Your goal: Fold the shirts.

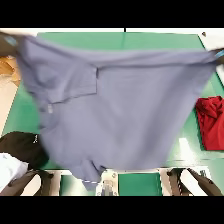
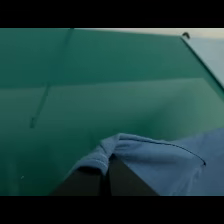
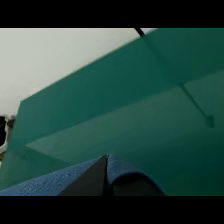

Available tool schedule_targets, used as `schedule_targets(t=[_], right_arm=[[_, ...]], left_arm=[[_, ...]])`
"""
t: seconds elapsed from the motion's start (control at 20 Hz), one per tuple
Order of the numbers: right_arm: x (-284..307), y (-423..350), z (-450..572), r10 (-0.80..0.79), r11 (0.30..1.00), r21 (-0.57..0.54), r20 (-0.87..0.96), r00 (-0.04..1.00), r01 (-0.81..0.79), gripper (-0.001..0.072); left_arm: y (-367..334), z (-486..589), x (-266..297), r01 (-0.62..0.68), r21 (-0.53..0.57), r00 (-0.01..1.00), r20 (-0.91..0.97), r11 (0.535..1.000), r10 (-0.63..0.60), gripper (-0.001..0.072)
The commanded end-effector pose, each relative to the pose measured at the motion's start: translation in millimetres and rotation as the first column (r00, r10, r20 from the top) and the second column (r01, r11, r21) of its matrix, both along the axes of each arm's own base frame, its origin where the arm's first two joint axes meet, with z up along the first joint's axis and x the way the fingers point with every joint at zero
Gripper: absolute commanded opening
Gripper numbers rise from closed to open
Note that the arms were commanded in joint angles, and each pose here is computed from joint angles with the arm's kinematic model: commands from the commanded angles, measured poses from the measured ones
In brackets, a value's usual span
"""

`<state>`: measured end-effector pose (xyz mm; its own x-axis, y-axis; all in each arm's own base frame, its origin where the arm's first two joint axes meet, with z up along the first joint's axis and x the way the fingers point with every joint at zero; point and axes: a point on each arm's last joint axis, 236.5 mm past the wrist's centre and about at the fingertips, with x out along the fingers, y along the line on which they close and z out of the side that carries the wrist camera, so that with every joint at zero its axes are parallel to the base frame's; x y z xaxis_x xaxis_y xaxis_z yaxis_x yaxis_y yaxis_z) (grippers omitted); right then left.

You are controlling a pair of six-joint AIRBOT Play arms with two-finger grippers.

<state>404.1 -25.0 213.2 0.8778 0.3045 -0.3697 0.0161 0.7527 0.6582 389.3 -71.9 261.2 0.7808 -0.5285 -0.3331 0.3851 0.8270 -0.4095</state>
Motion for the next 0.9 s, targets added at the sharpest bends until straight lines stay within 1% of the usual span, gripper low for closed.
schedule_targets(t=[0.0, 0.1, 0.2, 0.45, 0.65, 0.85], right_arm=[[42, 4, -143, 0.009, 0.999, 0.034, -0.224, 0.975, -0.001, 0.0016], [69, 1, -192, 0.002, 0.998, 0.053, -0.299, 0.954, 0.014, 0.0016], [95, -5, -216, 0.012, 0.998, 0.064, -0.329, 0.944, 0.01, 0.0016], [160, -25, -201, 0.006, 0.999, 0.039, -0.252, 0.968, 0.004, 0.0016], [188, -29, -173, 0.009, 1.0, 0.014, -0.176, 0.984, -0.007, 0.0016], [193, -26, -176, 0.013, 1.0, 0.012, -0.176, 0.984, -0.011, 0.0016]], left_arm=[[-3, -156, 54, -0.028, 0.027, 0.978, -0.206, 0.999, 0.033, 0.0021], [2, -202, 85, -0.093, 0.017, 0.959, -0.266, 0.995, 0.094, 0.0021], [12, -216, 114, -0.155, -0.01, 0.95, -0.276, 0.988, 0.147, 0.0021], [26, -190, 172, -0.191, -0.015, 0.964, -0.189, 0.981, 0.185, 0.0021], [29, -176, 195, -0.207, -0.04, 0.967, -0.161, 0.978, 0.198, 0.0021], [33, -178, 200, -0.224, -0.041, 0.964, -0.158, 0.974, 0.215, 0.0021]])
